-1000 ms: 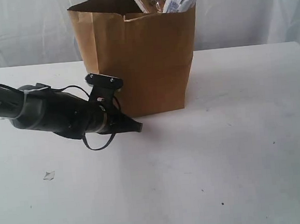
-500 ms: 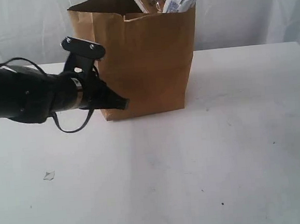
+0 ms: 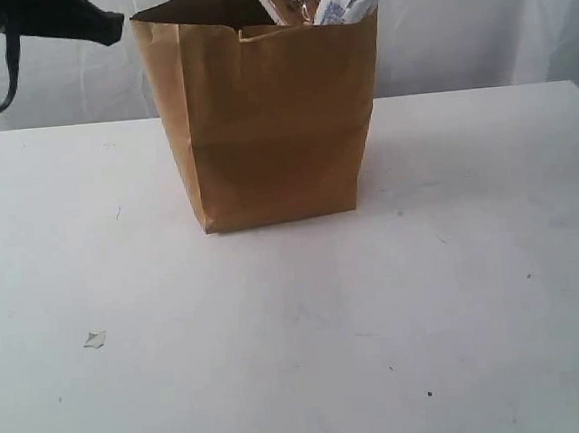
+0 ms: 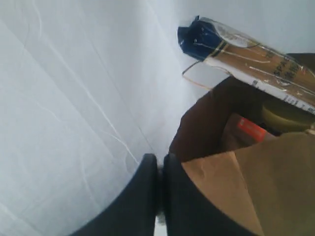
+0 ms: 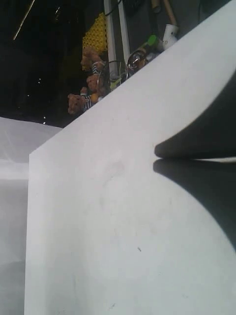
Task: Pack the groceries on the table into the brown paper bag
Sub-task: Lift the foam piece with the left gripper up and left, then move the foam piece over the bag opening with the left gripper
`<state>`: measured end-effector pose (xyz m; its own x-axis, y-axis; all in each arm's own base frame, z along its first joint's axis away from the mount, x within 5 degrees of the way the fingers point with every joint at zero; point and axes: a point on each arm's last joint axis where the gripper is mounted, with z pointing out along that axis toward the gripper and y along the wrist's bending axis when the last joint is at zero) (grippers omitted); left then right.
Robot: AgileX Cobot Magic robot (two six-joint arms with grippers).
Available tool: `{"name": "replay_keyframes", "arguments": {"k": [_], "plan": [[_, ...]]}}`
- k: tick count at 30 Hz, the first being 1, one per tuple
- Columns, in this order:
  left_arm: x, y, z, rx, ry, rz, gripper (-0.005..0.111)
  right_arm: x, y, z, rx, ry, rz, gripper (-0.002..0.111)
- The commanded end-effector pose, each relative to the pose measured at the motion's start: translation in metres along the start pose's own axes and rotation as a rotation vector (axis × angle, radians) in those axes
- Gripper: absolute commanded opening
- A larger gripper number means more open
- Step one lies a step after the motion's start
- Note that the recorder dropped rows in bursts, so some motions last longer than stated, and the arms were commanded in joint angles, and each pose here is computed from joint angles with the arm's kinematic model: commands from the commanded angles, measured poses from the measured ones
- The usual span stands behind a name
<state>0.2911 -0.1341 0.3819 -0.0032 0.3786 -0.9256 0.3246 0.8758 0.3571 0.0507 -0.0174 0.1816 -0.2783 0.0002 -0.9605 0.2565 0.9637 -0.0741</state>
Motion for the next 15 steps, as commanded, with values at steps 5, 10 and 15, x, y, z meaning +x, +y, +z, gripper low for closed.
{"name": "replay_keyframes", "arguments": {"k": [5, 10, 15], "plan": [[-0.011, 0.062, 0.048, -0.291, -0.026, -0.296, 0.000, 0.000, 0.000, 0.000, 0.007, -0.014, -0.010, 0.000], [0.005, 0.072, 0.061, -0.089, -0.021, -0.453, 0.000, 0.000, 0.000, 0.000, 0.007, -0.012, -0.010, 0.000], [0.013, 0.052, 0.066, 0.310, -0.060, -0.209, 0.000, 0.000, 0.000, 0.000, 0.007, -0.012, -0.010, 0.000]]}}
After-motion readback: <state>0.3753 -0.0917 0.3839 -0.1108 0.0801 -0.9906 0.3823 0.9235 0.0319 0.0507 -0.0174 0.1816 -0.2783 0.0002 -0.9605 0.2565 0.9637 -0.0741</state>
